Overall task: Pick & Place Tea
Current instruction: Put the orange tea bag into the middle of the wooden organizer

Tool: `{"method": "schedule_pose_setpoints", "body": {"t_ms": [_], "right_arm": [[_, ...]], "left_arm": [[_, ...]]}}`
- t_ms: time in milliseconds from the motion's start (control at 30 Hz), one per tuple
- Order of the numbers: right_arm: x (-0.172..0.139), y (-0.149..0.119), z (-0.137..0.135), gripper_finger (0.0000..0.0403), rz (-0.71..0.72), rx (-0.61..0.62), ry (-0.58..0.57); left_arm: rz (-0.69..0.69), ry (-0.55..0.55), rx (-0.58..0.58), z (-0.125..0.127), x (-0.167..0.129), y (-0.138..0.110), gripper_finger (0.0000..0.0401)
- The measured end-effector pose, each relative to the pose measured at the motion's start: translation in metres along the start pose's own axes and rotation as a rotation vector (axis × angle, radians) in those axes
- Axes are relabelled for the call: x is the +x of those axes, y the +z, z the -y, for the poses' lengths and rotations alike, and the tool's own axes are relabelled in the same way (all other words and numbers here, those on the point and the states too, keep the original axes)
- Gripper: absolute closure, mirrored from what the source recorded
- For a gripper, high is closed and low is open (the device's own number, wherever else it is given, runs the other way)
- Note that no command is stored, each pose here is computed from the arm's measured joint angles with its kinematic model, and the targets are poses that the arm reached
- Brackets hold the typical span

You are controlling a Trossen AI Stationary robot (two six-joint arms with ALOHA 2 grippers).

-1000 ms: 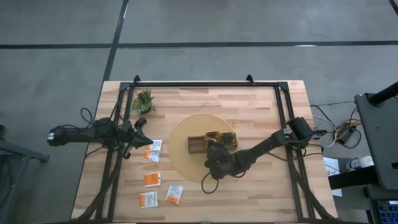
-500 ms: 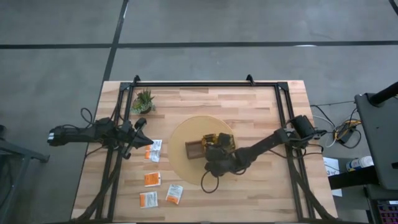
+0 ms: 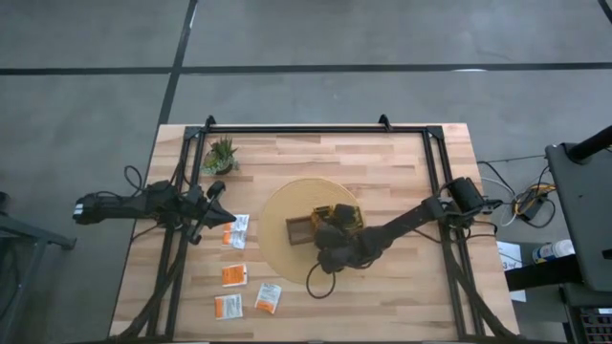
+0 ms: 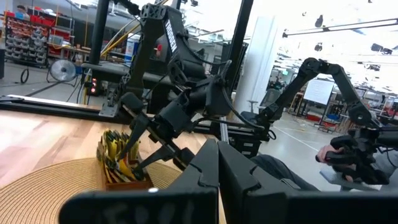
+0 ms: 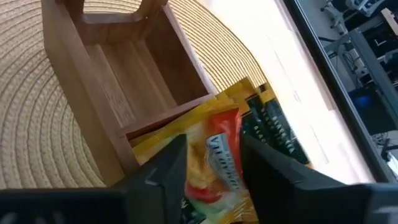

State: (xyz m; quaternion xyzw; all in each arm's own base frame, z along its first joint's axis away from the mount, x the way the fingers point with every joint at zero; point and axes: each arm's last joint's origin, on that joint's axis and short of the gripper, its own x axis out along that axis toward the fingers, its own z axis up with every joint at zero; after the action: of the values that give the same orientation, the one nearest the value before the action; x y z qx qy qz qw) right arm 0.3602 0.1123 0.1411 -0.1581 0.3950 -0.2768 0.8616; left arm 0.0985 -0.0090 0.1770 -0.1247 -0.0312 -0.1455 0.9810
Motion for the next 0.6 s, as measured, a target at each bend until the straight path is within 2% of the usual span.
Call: {"method": "schedule_pose_setpoints", "body": {"t_ms": [167,300,467,600], "right_arm": [[-0.009,0.013,0.002,0.0216,-0.026,-0.036,-0.005],[-0.016,0.021,0.005,0.0197,-0.041,-0.057,-0.014],[-0.020,0.024,0.004,0.0191,-0.041,-0.070,-0.013],[-0.029,0.027,0.004,0.0205,-0.052,-0.118,-0.022]], "left_arm": [[0.000,0.000,0.000,0.000,0.000,0.000,0.0401],[0.000,0.000,0.000,0.000,0.000,0.000,0.0401],[0.000,0.000,0.000,0.000,0.000,0.000,0.0401],[0.000,0.000,0.000,0.000,0.000,0.000,0.0401]]}}
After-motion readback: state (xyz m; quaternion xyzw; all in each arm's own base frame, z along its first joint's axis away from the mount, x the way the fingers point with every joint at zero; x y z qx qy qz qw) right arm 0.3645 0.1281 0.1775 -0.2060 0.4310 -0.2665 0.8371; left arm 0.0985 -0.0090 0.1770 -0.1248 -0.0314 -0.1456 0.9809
